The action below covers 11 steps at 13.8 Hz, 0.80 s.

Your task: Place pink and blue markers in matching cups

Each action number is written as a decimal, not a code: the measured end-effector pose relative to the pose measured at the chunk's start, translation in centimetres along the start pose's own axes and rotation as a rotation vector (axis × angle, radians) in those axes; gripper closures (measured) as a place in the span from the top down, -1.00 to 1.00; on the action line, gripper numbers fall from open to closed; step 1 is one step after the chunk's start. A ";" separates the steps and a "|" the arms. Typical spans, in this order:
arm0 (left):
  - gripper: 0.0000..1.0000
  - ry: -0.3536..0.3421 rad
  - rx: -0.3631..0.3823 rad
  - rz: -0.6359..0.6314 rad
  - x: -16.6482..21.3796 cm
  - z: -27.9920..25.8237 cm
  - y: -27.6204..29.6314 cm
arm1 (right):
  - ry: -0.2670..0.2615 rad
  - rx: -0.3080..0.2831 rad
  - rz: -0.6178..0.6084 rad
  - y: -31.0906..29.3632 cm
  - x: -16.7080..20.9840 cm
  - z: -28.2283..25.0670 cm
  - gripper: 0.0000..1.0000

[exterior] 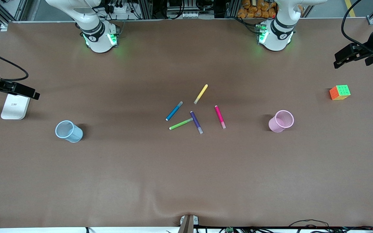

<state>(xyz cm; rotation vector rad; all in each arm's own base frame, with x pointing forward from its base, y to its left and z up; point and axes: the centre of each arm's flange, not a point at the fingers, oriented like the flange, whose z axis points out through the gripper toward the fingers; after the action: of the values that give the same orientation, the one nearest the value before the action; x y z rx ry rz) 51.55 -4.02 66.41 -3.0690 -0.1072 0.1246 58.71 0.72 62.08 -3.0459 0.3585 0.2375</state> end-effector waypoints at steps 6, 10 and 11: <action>1.00 -0.007 0.000 -0.004 -0.5 -0.3 -0.4 | -0.017 -0.009 -0.070 0.0 -0.3 1.3 1.00; 1.00 -0.004 0.000 -0.006 -0.6 -0.5 -0.5 | 0.050 0.002 -0.105 0.5 -1.6 2.1 1.00; 1.00 -0.002 -0.001 -0.007 -0.7 -0.6 -0.5 | 0.054 0.002 -0.119 0.7 -2.2 2.4 1.00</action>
<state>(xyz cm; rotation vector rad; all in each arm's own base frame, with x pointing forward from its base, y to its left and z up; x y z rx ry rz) 50.88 -3.57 67.10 -3.0689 -0.1183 0.1269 56.07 0.71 60.07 -3.0630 0.1800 0.1485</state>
